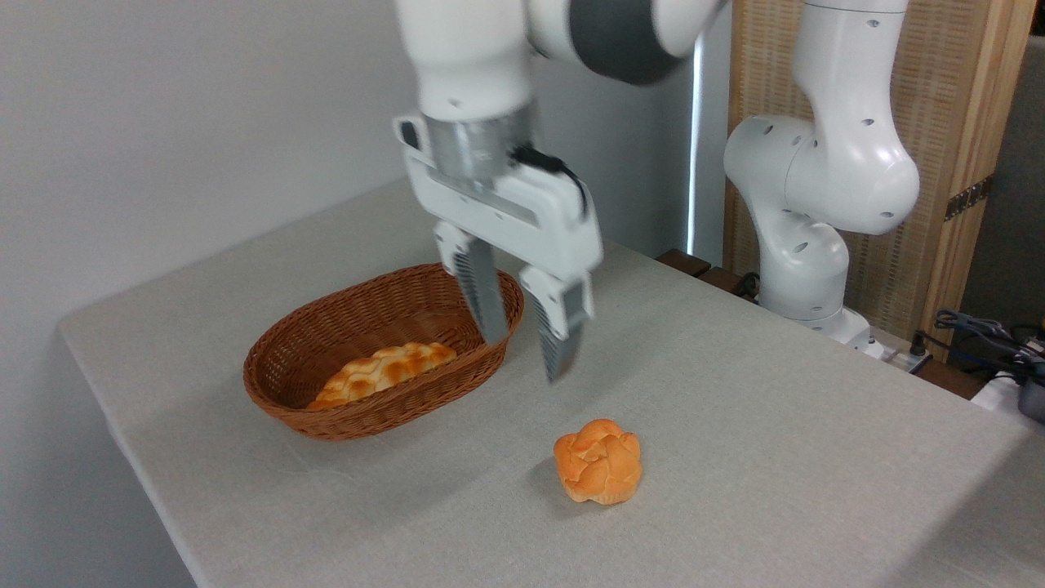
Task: Put bread into the basket
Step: 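Move the open gripper over the orange bread roll and lower it, then close the gripper on the orange bread roll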
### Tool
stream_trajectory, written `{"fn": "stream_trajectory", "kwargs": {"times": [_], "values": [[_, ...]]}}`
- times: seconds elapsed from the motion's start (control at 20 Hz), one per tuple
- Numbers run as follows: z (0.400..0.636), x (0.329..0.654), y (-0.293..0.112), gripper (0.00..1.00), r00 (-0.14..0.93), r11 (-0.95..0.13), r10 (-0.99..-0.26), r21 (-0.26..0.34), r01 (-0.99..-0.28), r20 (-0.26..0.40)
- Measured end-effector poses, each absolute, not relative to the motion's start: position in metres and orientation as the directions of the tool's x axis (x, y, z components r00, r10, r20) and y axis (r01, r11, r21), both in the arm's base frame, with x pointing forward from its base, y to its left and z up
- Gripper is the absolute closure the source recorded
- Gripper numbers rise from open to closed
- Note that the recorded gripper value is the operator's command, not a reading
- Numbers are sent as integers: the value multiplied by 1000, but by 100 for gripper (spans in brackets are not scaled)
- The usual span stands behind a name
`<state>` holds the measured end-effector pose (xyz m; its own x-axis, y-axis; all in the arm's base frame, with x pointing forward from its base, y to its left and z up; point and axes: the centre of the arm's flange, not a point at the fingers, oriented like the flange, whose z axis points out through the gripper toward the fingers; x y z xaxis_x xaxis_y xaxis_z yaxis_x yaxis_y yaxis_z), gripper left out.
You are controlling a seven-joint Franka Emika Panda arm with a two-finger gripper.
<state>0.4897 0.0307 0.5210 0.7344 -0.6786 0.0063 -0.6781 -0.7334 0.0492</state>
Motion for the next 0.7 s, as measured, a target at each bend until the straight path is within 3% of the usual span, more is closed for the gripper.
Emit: {"fn": "stream_trajectory", "kwargs": {"times": [0.15,0.25,0.45,0.7], "values": [[500,482,47,0,730,-730,-683,30,-683,26],[480,478,52,0,718,-718,-696,-8,-696,-5],[452,471,52,0,703,-703,-710,-25,-711,-36],[438,467,51,0,699,-699,-714,-21,-715,-43]]}}
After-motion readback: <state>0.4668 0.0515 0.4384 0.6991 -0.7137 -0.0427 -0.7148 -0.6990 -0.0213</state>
